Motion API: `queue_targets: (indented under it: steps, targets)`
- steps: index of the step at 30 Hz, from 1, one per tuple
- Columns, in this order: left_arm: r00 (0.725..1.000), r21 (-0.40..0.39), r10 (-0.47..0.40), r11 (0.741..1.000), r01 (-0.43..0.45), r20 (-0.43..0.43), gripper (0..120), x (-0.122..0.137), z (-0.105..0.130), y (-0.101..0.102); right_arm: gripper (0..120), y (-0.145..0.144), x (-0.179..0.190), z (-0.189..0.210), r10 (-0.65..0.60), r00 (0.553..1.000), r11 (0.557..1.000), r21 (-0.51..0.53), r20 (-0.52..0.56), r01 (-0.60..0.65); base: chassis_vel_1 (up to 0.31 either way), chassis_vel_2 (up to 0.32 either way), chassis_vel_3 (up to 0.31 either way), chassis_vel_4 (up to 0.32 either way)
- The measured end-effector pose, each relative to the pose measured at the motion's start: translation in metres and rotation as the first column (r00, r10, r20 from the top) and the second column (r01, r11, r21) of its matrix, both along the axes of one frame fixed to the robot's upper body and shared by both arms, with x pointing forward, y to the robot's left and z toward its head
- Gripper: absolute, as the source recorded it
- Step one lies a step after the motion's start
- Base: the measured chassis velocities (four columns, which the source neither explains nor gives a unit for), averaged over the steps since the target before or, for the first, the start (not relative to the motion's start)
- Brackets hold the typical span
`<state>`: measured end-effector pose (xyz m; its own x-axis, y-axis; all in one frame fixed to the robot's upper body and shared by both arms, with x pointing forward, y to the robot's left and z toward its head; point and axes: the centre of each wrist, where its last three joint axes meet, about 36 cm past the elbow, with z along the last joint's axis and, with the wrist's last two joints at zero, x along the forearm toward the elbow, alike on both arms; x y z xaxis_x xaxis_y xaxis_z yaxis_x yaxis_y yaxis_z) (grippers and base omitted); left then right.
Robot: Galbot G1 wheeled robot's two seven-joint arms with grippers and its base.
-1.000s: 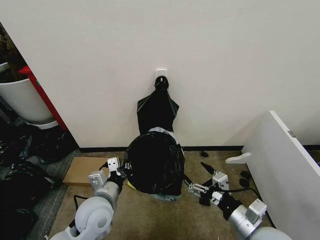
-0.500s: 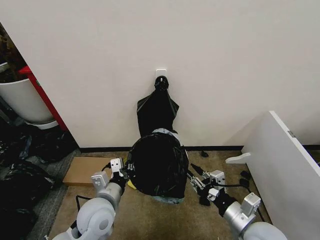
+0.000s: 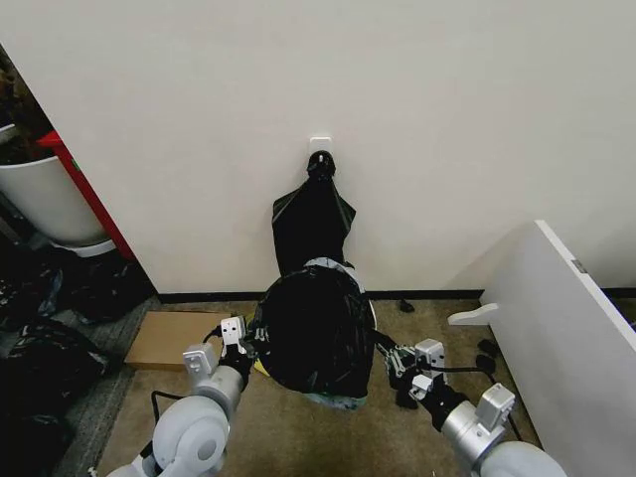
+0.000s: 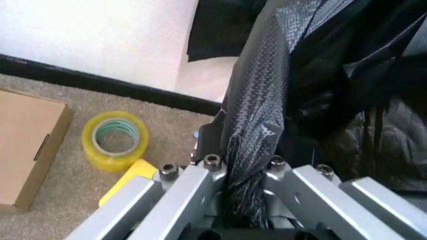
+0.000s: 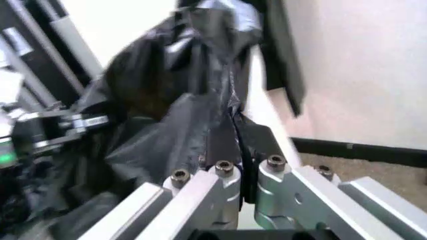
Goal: Place the garbage bag over the trash bin.
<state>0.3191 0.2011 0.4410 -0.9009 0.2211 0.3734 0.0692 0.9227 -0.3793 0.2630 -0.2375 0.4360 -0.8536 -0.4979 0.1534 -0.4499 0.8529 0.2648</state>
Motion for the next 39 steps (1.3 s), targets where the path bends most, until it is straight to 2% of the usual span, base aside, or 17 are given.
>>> queue_targets:
  steps: [4, 8, 16, 22, 26, 27, 31, 34, 37, 39]
  targets:
    - [1.0, -0.006, 0.002, 1.0, -0.002, 0.004, 1, 0.0, 0.001, 0.001, 0, -0.009, 0.006, -0.007, -0.054, 0.999, 0.998, -0.027, -0.01, 0.053, 0.0, 0.0, 0.0, 0.0]
    - [1.0, -0.023, -0.005, 1.0, 0.006, 0.009, 1, -0.003, 0.004, 0.0, 0, -0.028, 0.014, -0.027, -0.093, 0.995, 0.99, -0.112, -0.038, 0.088, 0.0, 0.0, 0.0, 0.0]
    - [1.0, -0.065, -0.027, 0.997, 0.028, 0.011, 1, -0.009, 0.012, -0.003, 0, -0.022, 0.024, -0.045, -0.089, 0.995, 0.991, -0.107, -0.048, 0.084, 0.0, 0.0, 0.0, 0.0]
    - [1.0, -0.063, -0.026, 0.998, 0.027, 0.007, 1, -0.008, 0.011, 0.0, 0, -0.023, 0.021, -0.047, -0.081, 0.996, 0.992, -0.103, -0.041, 0.076, 0.0, 0.0, 0.0, 0.0]
    - [1.0, -0.044, -0.004, 0.999, 0.004, -0.009, 1, -0.001, 0.001, 0.006, 14, -0.033, 0.013, -0.042, -0.091, 0.996, 0.99, -0.111, -0.025, 0.088, 0.0, 0.0, 0.0, 0.0]
    - [1.0, -0.044, -0.004, 0.999, 0.004, -0.009, 1, -0.001, 0.001, 0.006, 14, -0.033, 0.013, -0.042, -0.091, 0.996, 0.99, -0.111, -0.025, 0.088, 0.0, 0.0, 0.0, 0.0]
    - [1.0, -0.04, 0.01, 0.999, -0.01, -0.011, 1, 0.006, -0.003, 0.009, 30, -0.046, 0.011, -0.035, -0.131, 0.991, 0.987, -0.092, -0.022, 0.129, 0.0, 0.0, 0.0, 0.0]
    - [1.0, -0.032, -0.004, 0.999, 0.004, 0.02, 1, 0.009, -0.01, 0.014, 44, -0.054, 0.009, -0.019, -0.14, 0.989, 0.99, -0.019, -0.04, 0.139, 0.0, 0.0, 0.0, 0.0]
    - [0.999, -0.035, -0.021, 0.999, 0.023, 0.048, 1, 0.01, -0.015, 0.018, 51, -0.059, 0.009, -0.009, -0.119, 0.992, 0.992, 0.033, -0.052, 0.12, 0.0, 0.0, 0.0, 0.0]
    - [0.993, -0.055, -0.043, 0.997, 0.049, 0.106, 1, 0.011, -0.027, 0.023, 59, -0.065, 0.012, 0.005, -0.077, 0.995, 0.99, 0.112, -0.069, 0.084, 0.0, 0.0, 0.0, 0.0]
